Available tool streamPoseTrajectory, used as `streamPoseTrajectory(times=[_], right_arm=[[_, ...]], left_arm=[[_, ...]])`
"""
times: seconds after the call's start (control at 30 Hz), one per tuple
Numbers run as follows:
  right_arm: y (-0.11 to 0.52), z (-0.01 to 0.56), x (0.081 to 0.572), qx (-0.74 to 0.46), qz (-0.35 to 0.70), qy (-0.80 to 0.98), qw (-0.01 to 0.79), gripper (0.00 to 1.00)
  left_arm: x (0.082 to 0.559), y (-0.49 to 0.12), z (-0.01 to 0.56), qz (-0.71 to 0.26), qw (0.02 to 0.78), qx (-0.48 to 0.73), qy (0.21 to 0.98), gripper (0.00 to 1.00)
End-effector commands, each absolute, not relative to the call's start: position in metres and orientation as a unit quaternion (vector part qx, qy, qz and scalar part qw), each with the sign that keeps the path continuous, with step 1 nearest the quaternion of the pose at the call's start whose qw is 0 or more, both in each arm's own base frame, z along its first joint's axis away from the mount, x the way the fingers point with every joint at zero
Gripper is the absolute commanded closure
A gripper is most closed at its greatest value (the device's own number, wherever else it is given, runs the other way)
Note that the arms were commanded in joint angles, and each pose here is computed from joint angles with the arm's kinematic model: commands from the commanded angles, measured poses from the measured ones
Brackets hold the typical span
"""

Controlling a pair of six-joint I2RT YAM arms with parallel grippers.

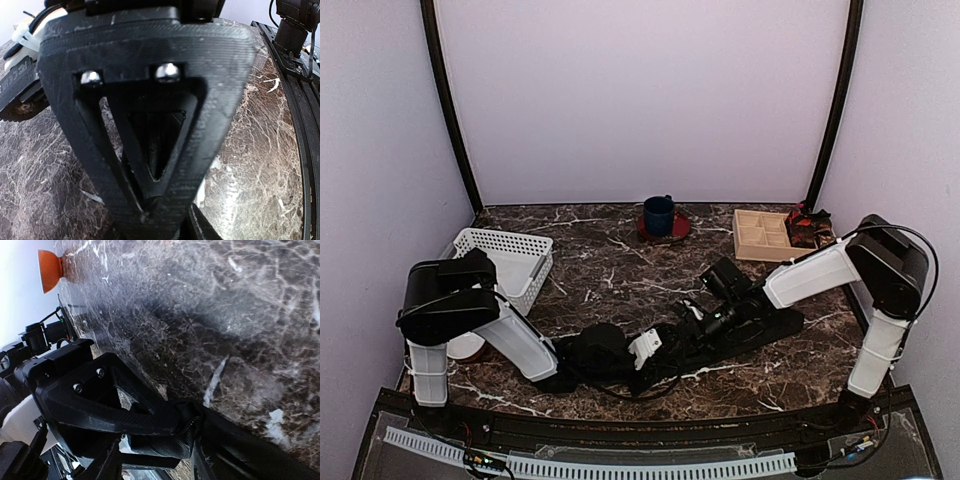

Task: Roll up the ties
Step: Roll the tie at the center of the board.

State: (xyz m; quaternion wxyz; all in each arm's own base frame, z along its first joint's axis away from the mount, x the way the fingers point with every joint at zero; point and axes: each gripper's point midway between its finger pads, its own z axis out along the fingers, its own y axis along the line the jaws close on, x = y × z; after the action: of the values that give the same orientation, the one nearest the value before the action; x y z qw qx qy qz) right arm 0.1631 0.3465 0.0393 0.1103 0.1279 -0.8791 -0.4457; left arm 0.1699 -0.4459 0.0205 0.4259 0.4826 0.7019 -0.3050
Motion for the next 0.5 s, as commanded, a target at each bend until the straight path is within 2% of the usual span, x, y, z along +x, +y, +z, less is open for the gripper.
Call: streamPoseTrajectory(times=[0.0, 0.2, 0.33, 0.47], right_arm=[[0.355, 0.046, 0.156, 0.147, -0.429, -0.884, 0.112, 0.52], [0.350, 0.022, 0.147, 0.147, -0.381, -0.905, 0.119, 0.57], [0.343, 0.004, 0.145, 0.138, -0.358, -0.914, 0.130, 0.70], [0.337, -0.006, 0.141, 0.135, -0.355, -0.915, 0.138, 0.87]], left_arm=[[0.149, -0.400, -0.057, -0.230, 0.308, 0.523, 0.760, 0.65], [0.148, -0.400, -0.059, -0.231, 0.302, 0.522, 0.764, 0.65], [0.147, -0.402, -0.058, -0.234, 0.300, 0.523, 0.763, 0.62], [0.150, -0.400, -0.051, -0.235, 0.313, 0.517, 0.762, 0.51]])
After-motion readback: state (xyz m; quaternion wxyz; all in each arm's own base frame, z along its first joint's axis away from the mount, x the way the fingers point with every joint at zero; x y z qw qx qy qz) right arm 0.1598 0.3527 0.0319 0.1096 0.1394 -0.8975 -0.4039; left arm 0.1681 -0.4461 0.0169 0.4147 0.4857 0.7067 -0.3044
